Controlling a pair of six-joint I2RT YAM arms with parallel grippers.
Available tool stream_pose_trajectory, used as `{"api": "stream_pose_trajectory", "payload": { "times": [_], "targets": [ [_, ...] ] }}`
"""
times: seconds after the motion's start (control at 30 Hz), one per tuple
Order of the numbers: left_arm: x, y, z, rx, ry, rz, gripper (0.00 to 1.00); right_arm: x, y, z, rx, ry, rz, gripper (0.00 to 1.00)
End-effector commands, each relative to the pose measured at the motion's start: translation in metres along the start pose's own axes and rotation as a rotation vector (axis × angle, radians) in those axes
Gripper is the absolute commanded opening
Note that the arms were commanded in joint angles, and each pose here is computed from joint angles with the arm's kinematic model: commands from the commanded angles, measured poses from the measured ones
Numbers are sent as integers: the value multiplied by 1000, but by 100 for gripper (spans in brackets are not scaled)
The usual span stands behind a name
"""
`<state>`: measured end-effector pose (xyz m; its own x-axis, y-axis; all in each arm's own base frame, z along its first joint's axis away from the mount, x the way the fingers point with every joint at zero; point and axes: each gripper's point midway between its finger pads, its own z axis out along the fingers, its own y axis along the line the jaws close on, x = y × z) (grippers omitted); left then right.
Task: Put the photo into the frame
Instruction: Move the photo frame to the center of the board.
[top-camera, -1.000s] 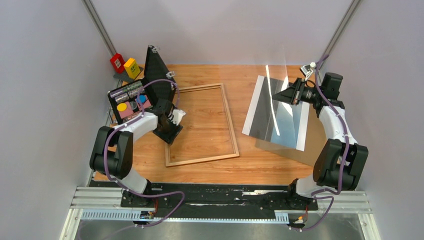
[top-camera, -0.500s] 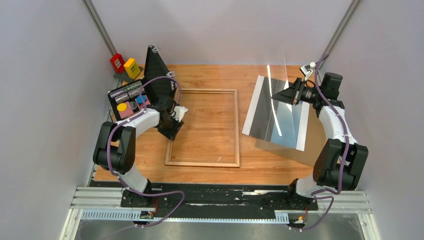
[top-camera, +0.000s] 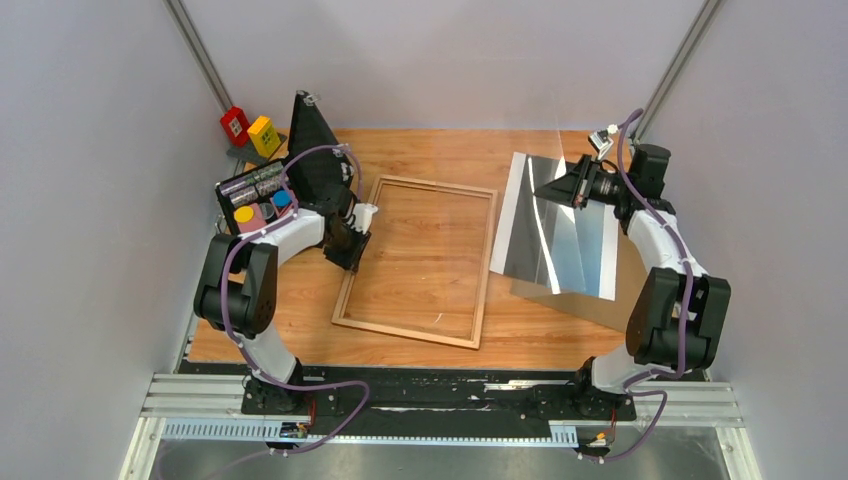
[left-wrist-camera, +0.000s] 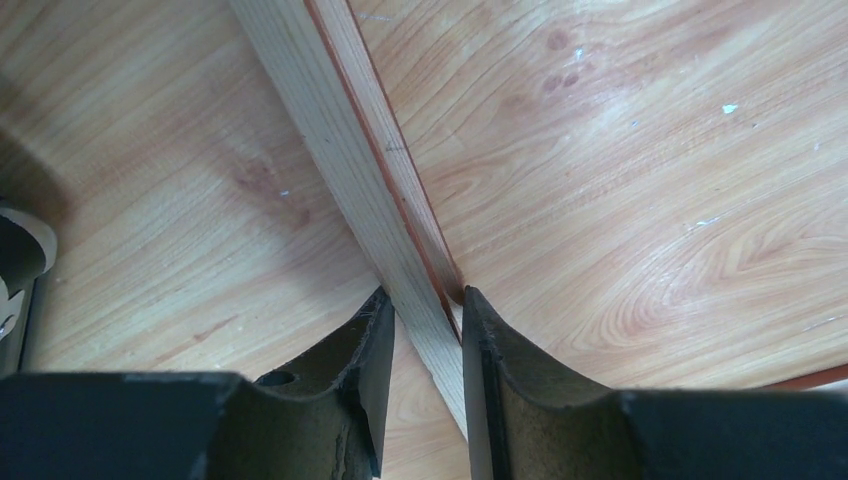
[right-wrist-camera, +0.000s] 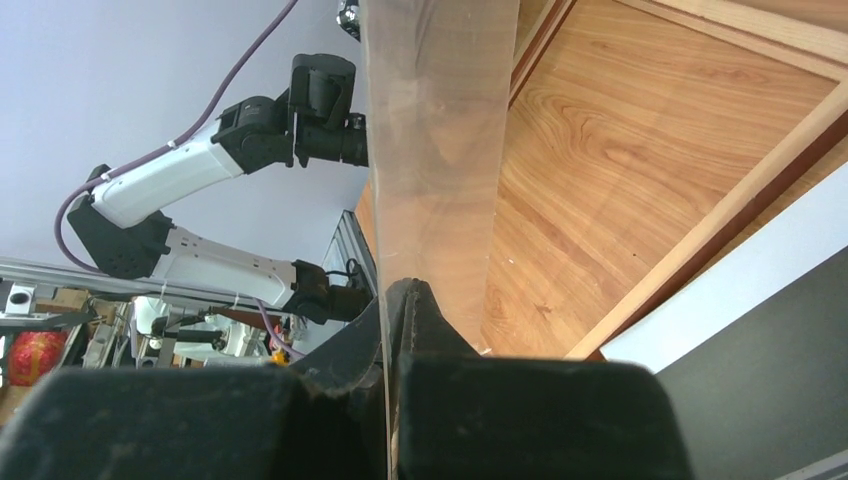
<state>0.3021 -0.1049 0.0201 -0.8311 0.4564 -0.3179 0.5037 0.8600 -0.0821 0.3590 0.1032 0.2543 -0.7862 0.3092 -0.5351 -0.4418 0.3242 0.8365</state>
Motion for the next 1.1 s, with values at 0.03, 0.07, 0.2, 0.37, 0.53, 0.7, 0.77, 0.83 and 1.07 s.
{"api": "stream_pose_trajectory", "payload": {
  "times": [0.03, 0.07, 0.2, 0.37, 0.53, 0.7, 0.77, 0.83, 1.07],
  "targets": [
    [-11, -16, 6, 68, -31, -49, 19, -12, 0, 8, -25, -36, 0, 0],
    [-11, -17, 6, 72, -32, -55, 15, -12, -1, 10, -27, -35, 6, 0],
    [-16, -19, 7, 79, -33, -94, 0, -13, -6, 16, -30, -26, 23, 0],
    [-20, -16, 7, 51, -28, -186, 0, -17, -11, 18, -30, -25, 27, 0],
    [-22, -17, 11, 43, -15, -302, 0, -22, -13, 19, -33, -25, 19, 0],
    [-24, -16, 16, 34, -17, -380, 0, -21, -17, 20, -36, -23, 24, 0],
    [-25, -16, 18, 37, -18, -415, 0, -21, -17, 20, -39, -23, 19, 0],
    [-25, -17, 19, 41, -26, -456, 0, -22, -16, 20, -44, -24, 16, 0],
    [-27, -18, 12, 59, -83, -567, 0, -26, -19, 19, -51, -27, 15, 0]
  ]
}}
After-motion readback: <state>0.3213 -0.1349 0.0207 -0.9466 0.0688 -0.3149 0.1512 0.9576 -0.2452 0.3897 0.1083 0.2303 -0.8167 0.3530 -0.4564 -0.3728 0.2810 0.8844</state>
